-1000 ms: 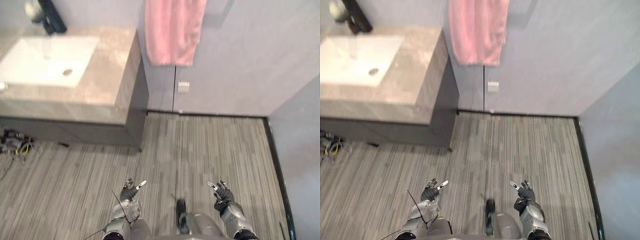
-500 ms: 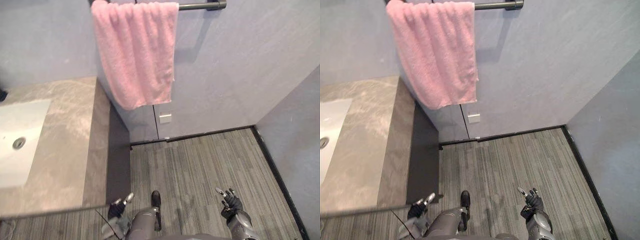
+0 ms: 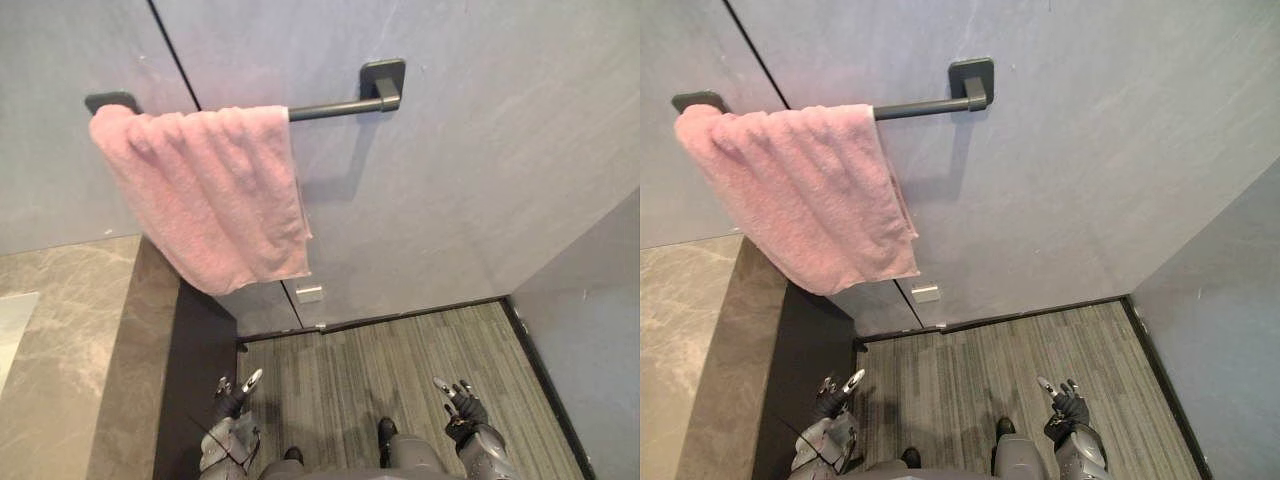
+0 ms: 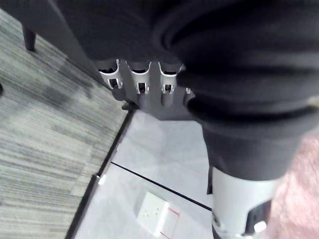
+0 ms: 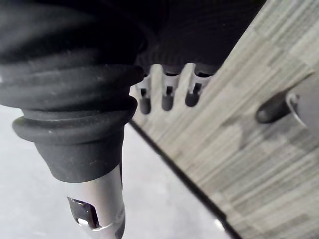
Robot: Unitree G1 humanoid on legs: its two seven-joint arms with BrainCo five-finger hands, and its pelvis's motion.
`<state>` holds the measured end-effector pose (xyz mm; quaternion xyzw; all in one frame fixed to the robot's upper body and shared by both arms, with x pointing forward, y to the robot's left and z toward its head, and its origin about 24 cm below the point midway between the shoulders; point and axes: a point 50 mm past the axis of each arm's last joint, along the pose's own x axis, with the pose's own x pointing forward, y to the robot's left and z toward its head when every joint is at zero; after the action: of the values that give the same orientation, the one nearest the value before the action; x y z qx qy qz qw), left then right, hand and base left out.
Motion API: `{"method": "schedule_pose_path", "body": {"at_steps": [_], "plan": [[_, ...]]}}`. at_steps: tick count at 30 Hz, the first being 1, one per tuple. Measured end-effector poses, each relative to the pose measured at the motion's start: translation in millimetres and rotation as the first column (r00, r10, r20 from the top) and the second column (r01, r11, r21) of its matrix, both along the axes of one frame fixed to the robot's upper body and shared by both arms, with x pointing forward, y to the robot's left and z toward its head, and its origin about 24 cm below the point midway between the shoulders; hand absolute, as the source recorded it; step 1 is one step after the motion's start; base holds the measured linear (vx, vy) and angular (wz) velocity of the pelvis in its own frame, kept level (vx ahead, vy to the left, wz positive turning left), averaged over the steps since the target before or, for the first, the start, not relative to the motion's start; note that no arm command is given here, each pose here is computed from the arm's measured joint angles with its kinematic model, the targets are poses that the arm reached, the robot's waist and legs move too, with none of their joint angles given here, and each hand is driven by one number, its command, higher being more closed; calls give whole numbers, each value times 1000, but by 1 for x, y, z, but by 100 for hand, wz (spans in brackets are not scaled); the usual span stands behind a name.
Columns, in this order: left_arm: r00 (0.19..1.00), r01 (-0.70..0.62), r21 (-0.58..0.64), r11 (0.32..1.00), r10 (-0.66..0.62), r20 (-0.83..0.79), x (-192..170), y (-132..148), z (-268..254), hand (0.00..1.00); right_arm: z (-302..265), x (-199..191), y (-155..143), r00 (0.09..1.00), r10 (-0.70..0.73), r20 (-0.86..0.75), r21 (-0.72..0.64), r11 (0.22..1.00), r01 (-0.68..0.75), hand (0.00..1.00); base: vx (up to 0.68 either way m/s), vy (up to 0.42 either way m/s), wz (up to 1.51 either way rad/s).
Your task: Organize washtable
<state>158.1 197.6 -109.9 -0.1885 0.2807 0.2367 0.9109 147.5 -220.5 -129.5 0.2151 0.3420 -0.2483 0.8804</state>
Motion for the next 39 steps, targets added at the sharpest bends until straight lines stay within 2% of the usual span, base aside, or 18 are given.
{"method": "schedule_pose_path", "body": {"at_steps": [7,10,13,14,16,18,21,26,30,36,39], "plan": [[970,-34,24,999,27,242,42,13,45,0,4,-8,-15,997,-73,22,-24,997,74,0,34,-106,70],[919,-151,62,987,117,377,50,38,74,0,14,-2,-19,995,-66,81,-45,997,70,0,-74,-26,41],[850,-295,128,947,199,487,50,79,107,0,26,7,-19,987,-36,159,-69,996,47,0,-95,28,13],[837,-277,162,947,155,525,53,83,119,0,28,10,-16,985,-14,172,-71,997,26,0,-115,58,7],[784,-339,190,921,165,598,59,94,143,0,28,9,-8,984,33,176,-68,997,-21,0,-130,53,1],[711,-440,256,861,160,684,59,123,178,0,22,2,2,985,87,150,-53,995,-80,0,-85,39,-9],[667,-503,335,797,111,737,58,150,210,0,19,-8,4,988,100,121,-53,994,-94,0,-3,46,-6],[673,-480,441,758,-4,740,74,172,242,0,17,-12,7,982,144,120,-37,989,-140,0,64,19,3],[681,-386,517,764,-143,718,92,170,259,0,17,-12,7,977,168,127,-38,986,-165,0,71,2,-3],[712,-303,552,777,-200,673,109,172,261,0,15,-18,7,978,177,111,-40,984,-173,0,15,4,-15],[729,-249,617,746,-275,627,117,176,274,0,14,-20,7,979,177,106,-36,984,-174,0,-24,11,-20]]}}
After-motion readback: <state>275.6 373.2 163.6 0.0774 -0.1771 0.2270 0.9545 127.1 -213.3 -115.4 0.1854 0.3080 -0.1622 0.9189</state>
